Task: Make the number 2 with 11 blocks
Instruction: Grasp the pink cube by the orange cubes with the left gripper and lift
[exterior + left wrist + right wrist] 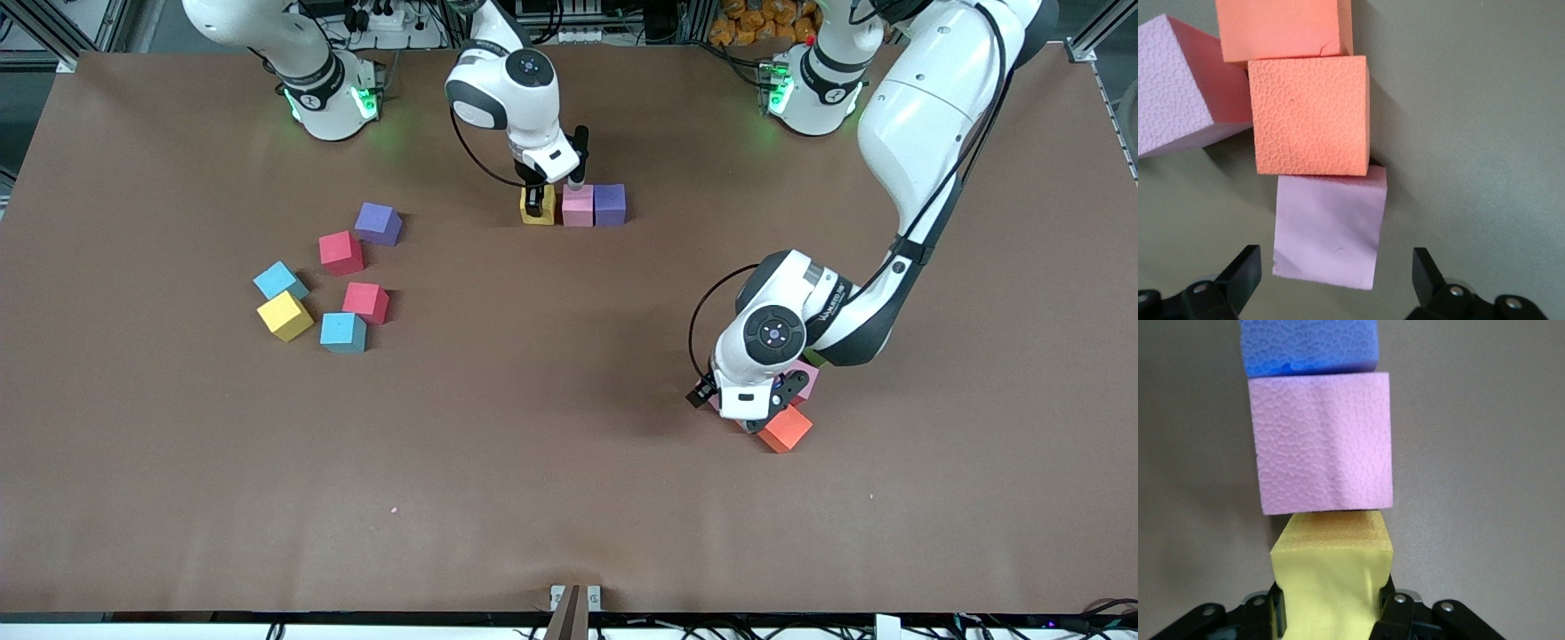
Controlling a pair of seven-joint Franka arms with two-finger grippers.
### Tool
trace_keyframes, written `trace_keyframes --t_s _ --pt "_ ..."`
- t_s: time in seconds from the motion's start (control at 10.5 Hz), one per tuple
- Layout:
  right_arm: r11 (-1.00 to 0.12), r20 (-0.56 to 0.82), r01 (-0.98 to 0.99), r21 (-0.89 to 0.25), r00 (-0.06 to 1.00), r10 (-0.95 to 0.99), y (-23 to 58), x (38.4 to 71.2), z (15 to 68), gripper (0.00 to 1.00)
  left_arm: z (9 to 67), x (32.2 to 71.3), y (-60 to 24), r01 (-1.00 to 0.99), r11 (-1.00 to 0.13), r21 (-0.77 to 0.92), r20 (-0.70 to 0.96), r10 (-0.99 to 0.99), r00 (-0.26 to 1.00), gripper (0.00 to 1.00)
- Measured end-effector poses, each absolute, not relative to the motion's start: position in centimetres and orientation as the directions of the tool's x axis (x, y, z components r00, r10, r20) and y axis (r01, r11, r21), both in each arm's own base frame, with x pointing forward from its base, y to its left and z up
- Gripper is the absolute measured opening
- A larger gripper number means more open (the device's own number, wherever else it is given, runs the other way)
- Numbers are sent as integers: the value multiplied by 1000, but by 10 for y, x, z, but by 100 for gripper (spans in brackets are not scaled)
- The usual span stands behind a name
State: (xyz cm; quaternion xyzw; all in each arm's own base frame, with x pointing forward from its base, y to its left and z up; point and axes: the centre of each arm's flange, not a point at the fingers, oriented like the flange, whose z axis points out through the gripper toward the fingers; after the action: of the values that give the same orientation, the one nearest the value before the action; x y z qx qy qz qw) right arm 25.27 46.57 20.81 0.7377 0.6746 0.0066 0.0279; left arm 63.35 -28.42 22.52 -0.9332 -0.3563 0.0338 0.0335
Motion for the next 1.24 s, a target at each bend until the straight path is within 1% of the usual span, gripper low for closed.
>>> trace_keyframes --t_s 0.57,0.96,1.05,1.15,1.24 --pt "-92 -21 994 52 93 995 473 257 206 52 198 634 -285 643 -762 -77 -24 646 763 100" --pt "-92 -21 994 52 93 995 474 257 206 52 196 634 -284 636 -768 -80 -16 639 769 99" --pt "-92 -20 994 52 93 995 474 258 206 52 196 634 -284 635 -768 -80 -16 638 770 96" --pt "-92 -19 994 52 93 995 475 258 206 52 196 634 -284 635 -768 -79 -15 638 770 94" --pt "-92 -18 994 52 93 995 476 259 206 52 197 635 -284 635 -769 -77 -14 637 770 81"
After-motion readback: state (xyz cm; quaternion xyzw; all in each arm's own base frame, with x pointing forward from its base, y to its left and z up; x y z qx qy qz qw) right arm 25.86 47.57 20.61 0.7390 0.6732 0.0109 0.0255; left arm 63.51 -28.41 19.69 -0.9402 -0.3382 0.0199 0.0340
